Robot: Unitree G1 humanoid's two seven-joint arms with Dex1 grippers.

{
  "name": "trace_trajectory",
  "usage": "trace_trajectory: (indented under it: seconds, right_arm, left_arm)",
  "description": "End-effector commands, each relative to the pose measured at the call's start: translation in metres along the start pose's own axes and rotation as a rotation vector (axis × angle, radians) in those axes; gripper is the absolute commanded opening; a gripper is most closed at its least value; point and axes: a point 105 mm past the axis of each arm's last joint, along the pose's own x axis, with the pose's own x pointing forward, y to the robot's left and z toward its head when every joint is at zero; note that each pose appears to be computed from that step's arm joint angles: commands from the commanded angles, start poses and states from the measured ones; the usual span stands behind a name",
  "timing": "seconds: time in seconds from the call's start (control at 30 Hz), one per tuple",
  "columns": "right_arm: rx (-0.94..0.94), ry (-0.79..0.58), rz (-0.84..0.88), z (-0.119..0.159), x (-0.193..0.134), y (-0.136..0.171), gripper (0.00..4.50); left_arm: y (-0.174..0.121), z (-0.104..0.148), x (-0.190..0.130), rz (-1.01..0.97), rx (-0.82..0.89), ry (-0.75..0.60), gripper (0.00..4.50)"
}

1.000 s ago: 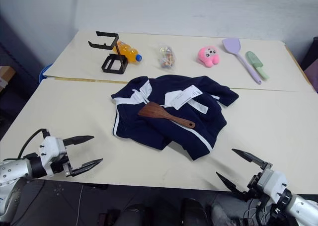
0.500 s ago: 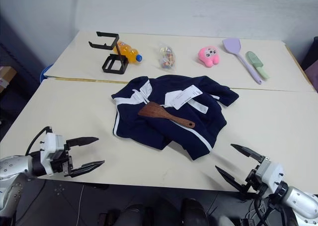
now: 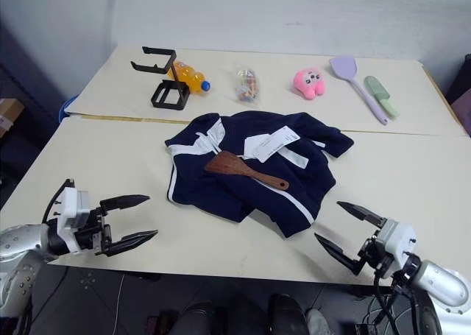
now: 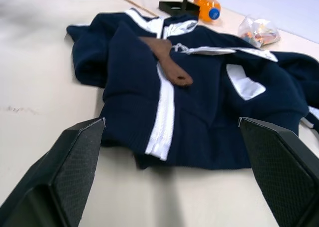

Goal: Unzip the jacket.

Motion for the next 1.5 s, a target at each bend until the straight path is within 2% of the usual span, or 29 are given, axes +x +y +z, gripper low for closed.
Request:
trace_trajectory:
  seconds: [0.03, 0.2, 0.33, 0.47, 0.53, 0.63, 0.77, 0.83, 1.0, 1.13, 1.4, 1.5]
  right_arm:
    - [-0.007, -0.053, 0.035, 0.023, 0.011, -0.003, 4.47]
    - [0.188, -0.029, 0.179, 0.046, 0.059, -0.001, 4.47]
    - [0.3, 0.135, 0.266, 0.043, 0.101, -0.004, 4.47]
    - [0.394, 0.269, 0.32, 0.034, 0.128, -0.007, 4.47]
    - [0.384, 0.34, 0.349, 0.03, 0.144, -0.008, 4.47]
    - [0.432, 0.426, 0.35, 0.019, 0.156, -0.012, 4.47]
    - [0.448, 0.51, 0.373, 0.004, 0.157, -0.016, 3.69]
    - [0.46, 0.572, 0.432, -0.001, 0.15, -0.011, 3.69]
    - [0.555, 0.592, 0.458, -0.004, 0.152, -0.011, 3.69]
    - [0.632, 0.538, 0.49, 0.006, 0.16, -0.008, 2.88]
    - [0.684, 0.452, 0.509, 0.015, 0.15, -0.016, 0.14]
    - [0.672, 0.334, 0.49, 0.03, 0.141, -0.028, 0.06]
  left_arm:
    - [0.0, 0.012, 0.001, -0.001, 0.014, -0.036, 4.5]
    - [0.002, 0.016, 0.008, -0.01, -0.021, -0.063, 4.5]
    - [0.005, 0.018, 0.018, -0.026, -0.025, -0.08, 4.5]
    - [0.004, 0.021, 0.027, -0.05, -0.023, -0.103, 4.5]
    - [0.003, 0.022, 0.032, -0.061, -0.017, -0.115, 4.5]
    - [0.002, 0.022, 0.037, -0.063, -0.016, -0.125, 4.5]
    - [-0.001, 0.021, 0.041, -0.066, -0.022, -0.13, 4.5]
    - [-0.002, 0.02, 0.041, -0.065, -0.023, -0.131, 4.5]
    - [-0.002, 0.019, 0.043, -0.056, -0.026, -0.132, 4.5]
    - [-0.003, 0.017, 0.044, -0.058, -0.025, -0.131, 4.5]
    - [-0.004, 0.017, 0.048, -0.061, -0.021, -0.134, 4.5]
    - [-0.004, 0.018, 0.052, -0.073, -0.023, -0.139, 4.5]
